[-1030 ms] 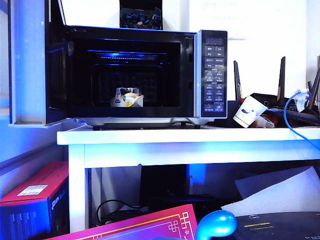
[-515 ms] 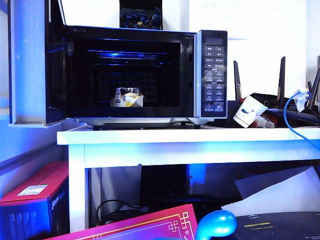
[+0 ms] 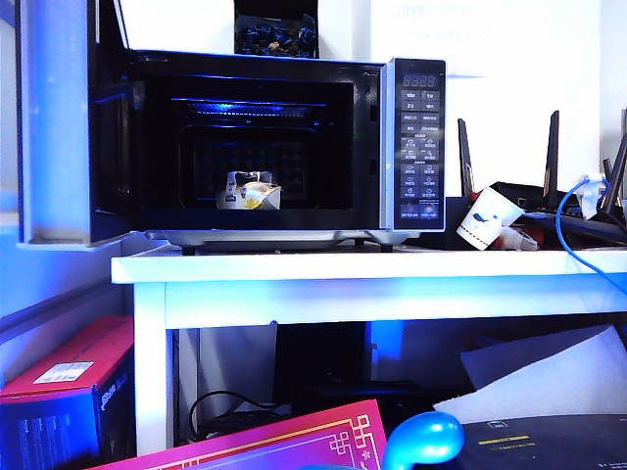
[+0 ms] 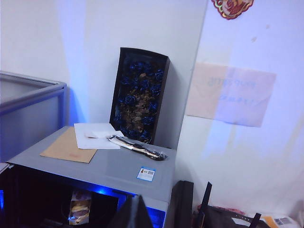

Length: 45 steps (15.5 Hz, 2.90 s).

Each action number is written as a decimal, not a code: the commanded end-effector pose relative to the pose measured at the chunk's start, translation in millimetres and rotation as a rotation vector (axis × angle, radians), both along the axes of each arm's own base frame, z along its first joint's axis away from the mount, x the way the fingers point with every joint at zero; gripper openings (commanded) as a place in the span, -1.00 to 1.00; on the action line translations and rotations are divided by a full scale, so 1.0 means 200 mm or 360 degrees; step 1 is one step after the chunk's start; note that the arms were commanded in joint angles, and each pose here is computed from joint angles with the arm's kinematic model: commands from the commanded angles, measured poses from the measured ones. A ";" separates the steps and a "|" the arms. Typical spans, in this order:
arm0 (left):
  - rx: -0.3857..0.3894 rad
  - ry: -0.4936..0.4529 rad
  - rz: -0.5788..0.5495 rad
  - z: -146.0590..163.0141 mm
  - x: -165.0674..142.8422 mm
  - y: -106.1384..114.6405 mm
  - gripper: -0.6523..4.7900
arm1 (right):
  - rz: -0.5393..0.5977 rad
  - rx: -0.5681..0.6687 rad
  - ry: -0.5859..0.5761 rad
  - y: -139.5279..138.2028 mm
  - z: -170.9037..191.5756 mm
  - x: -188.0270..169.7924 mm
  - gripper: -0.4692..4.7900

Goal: Open the microwave door, place the box of snacks from the top of the microwave inside, then close the microwave door.

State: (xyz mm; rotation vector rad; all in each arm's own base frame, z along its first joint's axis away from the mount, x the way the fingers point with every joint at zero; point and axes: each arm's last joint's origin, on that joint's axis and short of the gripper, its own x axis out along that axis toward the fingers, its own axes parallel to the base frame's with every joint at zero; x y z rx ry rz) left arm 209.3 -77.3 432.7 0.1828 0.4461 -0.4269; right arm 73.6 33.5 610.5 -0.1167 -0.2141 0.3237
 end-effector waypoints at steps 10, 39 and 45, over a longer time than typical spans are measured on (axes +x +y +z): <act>0.0057 -0.0126 0.0290 0.22 -0.22 0.11 -0.78 | 0.0002 -0.0008 -0.0012 0.02 0.01 0.03 -0.84; -0.0359 -0.0077 -0.0626 -0.23 0.71 -0.32 -0.78 | 0.0006 -0.0010 -0.0008 0.05 0.01 0.09 -0.84; -0.0452 -0.0191 -0.0664 -0.27 0.81 -0.38 -0.78 | 0.0043 -0.0030 0.0015 0.07 0.00 0.13 -0.84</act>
